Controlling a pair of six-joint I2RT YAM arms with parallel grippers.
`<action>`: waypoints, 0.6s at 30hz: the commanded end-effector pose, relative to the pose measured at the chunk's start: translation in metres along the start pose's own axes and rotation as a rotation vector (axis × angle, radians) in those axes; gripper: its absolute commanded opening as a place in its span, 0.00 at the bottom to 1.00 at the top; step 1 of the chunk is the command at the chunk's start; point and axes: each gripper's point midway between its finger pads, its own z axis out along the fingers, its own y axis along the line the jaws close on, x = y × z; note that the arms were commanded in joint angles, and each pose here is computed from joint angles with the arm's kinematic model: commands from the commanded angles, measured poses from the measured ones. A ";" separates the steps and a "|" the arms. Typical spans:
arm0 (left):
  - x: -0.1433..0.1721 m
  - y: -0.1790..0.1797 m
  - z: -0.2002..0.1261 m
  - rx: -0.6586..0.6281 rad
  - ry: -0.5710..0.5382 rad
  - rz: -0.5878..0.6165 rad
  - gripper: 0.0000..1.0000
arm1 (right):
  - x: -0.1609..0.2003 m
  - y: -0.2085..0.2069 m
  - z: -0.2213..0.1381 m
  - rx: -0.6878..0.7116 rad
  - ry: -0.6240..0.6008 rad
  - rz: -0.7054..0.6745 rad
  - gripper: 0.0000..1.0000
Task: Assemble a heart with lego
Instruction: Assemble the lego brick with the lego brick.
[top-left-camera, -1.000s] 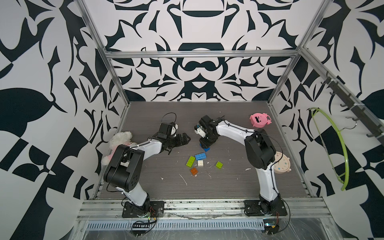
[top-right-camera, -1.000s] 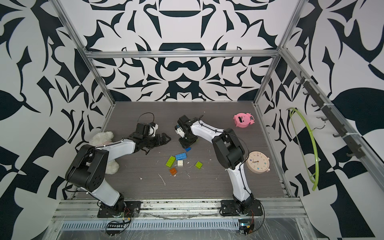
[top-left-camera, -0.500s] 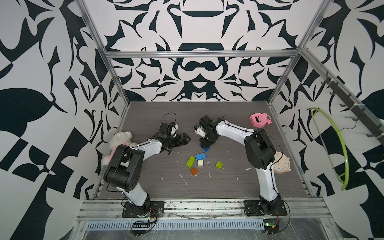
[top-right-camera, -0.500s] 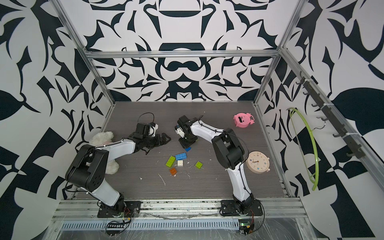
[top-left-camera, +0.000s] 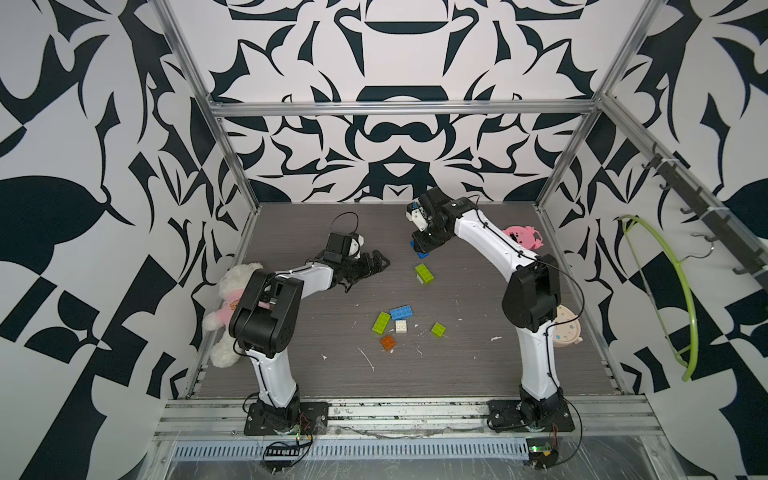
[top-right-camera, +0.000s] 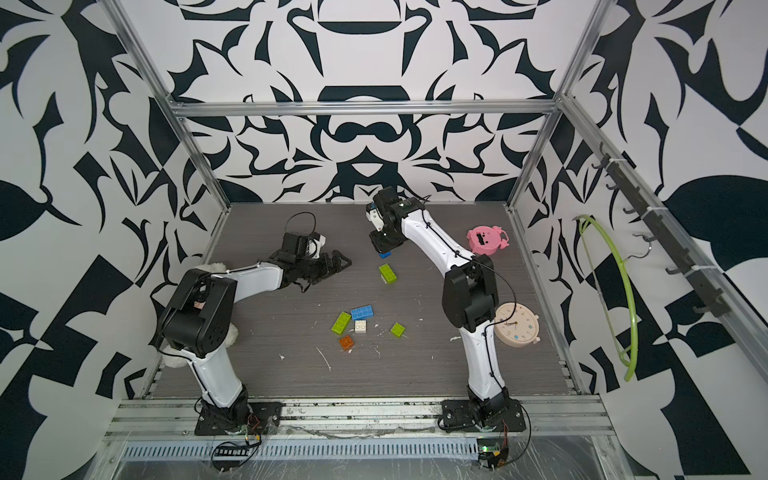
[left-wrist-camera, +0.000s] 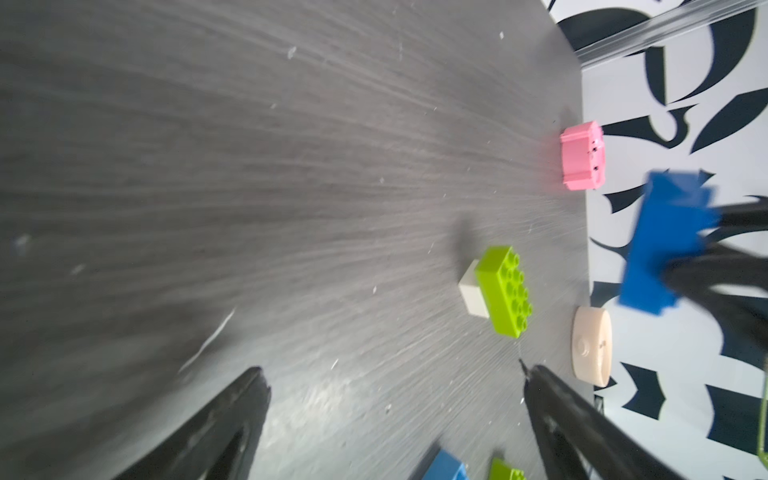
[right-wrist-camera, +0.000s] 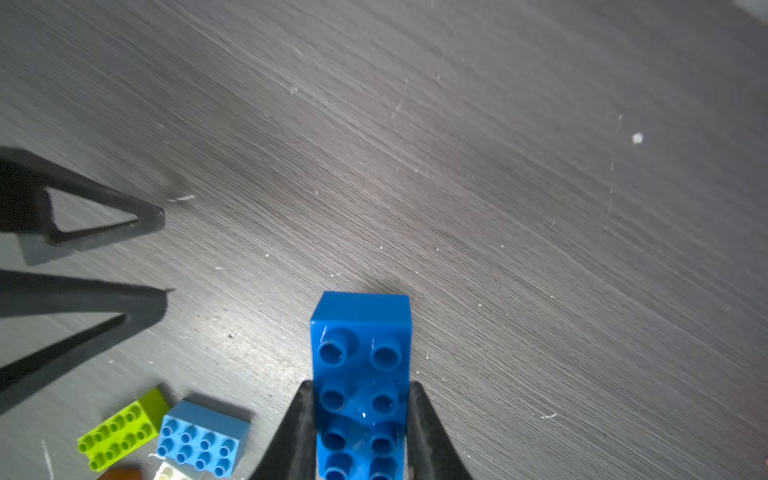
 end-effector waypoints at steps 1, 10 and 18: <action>0.001 -0.014 0.015 0.064 0.044 -0.029 0.99 | 0.014 0.001 0.011 0.006 0.075 0.003 0.23; 0.013 -0.034 0.042 0.107 0.128 -0.033 0.99 | 0.030 0.002 0.016 0.000 0.126 0.018 0.23; 0.012 -0.046 0.049 0.126 0.134 -0.022 0.99 | 0.041 0.003 0.022 -0.002 0.157 0.020 0.23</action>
